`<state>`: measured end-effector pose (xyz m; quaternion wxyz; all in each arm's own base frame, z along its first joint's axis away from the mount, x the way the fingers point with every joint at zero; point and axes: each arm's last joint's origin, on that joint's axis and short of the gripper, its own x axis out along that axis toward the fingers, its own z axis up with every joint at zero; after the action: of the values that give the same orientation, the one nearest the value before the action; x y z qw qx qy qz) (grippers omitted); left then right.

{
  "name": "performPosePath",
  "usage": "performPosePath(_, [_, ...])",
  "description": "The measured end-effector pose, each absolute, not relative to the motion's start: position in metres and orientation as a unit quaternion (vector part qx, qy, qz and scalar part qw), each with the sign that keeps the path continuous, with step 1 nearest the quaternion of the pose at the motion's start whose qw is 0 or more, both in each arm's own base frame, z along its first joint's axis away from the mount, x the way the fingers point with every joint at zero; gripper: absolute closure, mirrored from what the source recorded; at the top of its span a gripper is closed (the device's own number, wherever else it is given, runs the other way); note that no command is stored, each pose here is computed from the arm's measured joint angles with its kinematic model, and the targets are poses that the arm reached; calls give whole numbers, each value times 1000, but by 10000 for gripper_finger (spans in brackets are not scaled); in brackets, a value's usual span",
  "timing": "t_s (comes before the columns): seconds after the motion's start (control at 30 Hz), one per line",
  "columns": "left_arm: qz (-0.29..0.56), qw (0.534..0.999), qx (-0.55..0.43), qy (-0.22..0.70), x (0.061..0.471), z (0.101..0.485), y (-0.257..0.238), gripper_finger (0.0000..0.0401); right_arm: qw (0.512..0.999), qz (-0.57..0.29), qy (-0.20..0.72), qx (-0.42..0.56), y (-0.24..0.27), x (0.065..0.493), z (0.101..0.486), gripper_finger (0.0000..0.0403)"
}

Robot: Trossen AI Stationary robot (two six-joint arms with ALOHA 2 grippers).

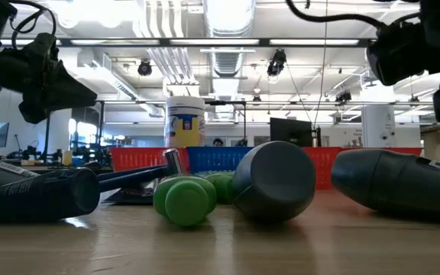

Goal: Pick & Place Travel size toiletries
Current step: Put the deodorant into the right red bin

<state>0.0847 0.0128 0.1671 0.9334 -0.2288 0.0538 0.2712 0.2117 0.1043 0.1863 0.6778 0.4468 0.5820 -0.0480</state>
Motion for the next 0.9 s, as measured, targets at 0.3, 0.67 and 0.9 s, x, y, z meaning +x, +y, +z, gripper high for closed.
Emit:
performPosePath(0.3, [271,933,-229,54,85,167,13,304,682,-33,631,367,126,231,176,37])
performPosePath(0.67, [271,933,-229,54,85,167,13,304,710,-112,638,277,148,250,163,44])
performPosePath(0.9, [271,933,-229,54,85,167,13,304,704,-122,662,227,153,257,143,70])
